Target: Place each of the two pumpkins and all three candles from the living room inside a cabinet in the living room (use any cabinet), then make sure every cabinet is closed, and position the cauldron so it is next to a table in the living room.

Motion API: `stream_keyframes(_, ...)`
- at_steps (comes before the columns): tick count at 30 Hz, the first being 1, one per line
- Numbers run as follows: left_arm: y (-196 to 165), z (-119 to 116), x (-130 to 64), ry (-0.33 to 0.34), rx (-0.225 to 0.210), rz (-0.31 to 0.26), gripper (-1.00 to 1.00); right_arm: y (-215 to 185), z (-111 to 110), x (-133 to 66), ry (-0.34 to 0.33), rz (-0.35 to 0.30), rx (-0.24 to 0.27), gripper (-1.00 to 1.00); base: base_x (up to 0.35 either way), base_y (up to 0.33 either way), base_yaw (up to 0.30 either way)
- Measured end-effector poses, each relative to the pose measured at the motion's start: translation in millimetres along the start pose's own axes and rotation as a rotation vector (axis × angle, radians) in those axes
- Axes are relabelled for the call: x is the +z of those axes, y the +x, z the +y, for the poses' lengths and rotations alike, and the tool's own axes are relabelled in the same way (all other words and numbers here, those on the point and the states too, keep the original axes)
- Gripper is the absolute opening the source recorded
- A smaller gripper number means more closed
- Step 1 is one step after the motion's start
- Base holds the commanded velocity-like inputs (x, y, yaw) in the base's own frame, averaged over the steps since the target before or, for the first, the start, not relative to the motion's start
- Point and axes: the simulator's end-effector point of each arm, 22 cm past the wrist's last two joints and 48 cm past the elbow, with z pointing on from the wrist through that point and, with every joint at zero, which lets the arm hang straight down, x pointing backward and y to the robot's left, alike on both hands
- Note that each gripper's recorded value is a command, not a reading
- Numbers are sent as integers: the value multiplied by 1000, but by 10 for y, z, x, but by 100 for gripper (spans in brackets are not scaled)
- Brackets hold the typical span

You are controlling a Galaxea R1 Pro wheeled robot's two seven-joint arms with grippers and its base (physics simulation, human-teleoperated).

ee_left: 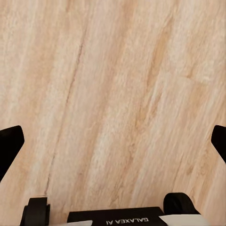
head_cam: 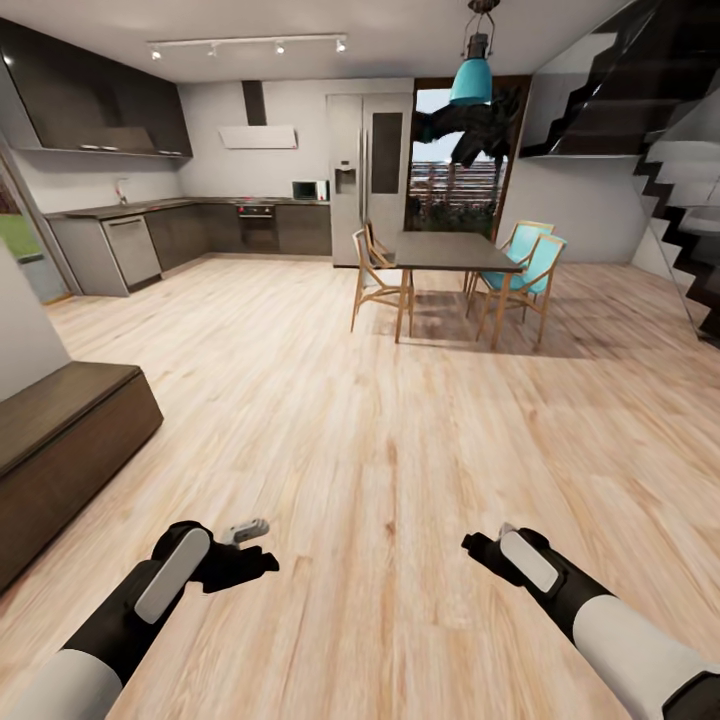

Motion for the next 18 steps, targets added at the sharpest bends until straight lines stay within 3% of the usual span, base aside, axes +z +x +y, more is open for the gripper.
stream_keyframes(13, 11, -7, 7, -1, 2, 2, 100, 13, 10, 3, -9, 4, -1, 100, 299, -82, -2)
stream_keyframes(18, 7, -18, 0, 0, 2, 1, 100, 1, 48, -5, -32, 4, -2, 100, 302, -82, -177)
